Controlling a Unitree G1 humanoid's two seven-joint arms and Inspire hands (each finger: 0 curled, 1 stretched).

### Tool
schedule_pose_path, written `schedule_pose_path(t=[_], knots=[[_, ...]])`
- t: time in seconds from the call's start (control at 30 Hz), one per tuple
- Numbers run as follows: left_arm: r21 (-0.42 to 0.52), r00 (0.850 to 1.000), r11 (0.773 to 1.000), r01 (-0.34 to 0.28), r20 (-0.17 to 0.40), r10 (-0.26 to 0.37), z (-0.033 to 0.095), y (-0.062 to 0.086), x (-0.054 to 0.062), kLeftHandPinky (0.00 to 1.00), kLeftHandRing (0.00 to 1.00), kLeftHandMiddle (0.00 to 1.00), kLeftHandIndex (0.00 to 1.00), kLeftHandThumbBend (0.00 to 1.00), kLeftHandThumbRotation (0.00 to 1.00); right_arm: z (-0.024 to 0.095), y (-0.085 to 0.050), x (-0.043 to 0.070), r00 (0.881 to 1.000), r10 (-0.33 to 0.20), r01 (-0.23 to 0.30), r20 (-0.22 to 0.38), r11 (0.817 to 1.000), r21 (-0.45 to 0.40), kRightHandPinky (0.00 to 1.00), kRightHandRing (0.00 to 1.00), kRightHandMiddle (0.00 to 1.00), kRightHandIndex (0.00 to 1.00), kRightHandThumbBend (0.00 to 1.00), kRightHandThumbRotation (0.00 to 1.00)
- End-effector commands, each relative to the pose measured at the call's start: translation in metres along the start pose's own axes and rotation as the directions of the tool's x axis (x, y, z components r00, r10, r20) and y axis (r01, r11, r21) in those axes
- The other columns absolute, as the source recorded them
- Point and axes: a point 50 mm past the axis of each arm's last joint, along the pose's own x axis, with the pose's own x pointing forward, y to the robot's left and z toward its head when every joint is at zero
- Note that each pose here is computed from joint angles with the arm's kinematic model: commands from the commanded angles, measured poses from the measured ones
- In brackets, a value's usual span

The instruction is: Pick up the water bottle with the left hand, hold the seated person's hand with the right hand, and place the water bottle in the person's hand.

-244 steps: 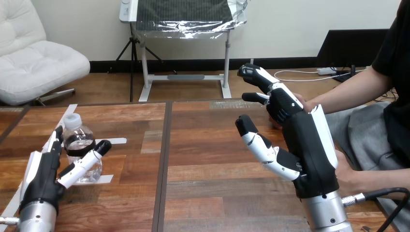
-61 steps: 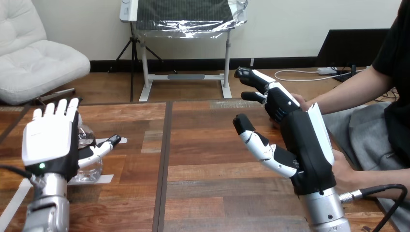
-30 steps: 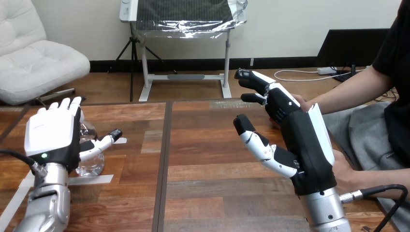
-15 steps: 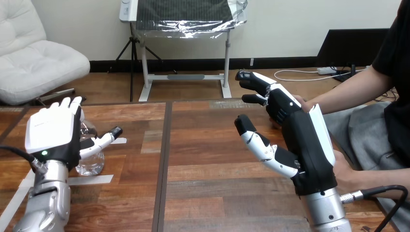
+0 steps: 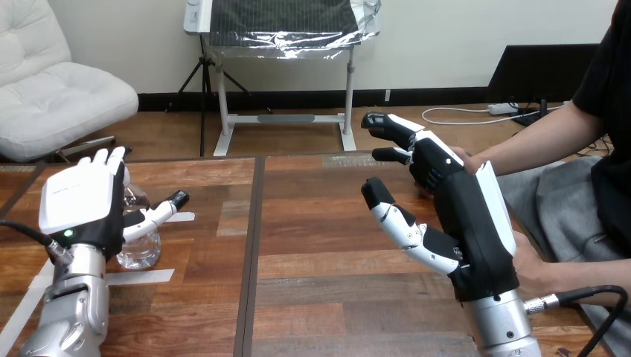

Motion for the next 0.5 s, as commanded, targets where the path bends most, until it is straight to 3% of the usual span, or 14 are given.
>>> schedule_pose_path(t=[0.0, 0.47], knots=[[-0.009, 0.999, 0.999, 0.042, 0.011, -0.042, 0.0040, -0.0082, -0.0031, 0.89, 0.92, 0.93, 0.92, 0.71, 0.96, 0.0104, -0.0058, 0.0197, 0.995, 0.002, 0.000, 0.102, 1.000, -0.017, 0.74, 0.83, 0.84, 0.77, 0.43, 0.33], [-0.059, 0.999, 0.998, 0.026, 0.031, -0.024, 0.0051, -0.0094, -0.0070, 0.87, 0.91, 0.92, 0.91, 0.70, 0.95, 0.0112, -0.0048, 0.0209, 0.995, 0.003, -0.001, 0.104, 1.000, -0.015, 0.72, 0.82, 0.83, 0.77, 0.42, 0.32]])
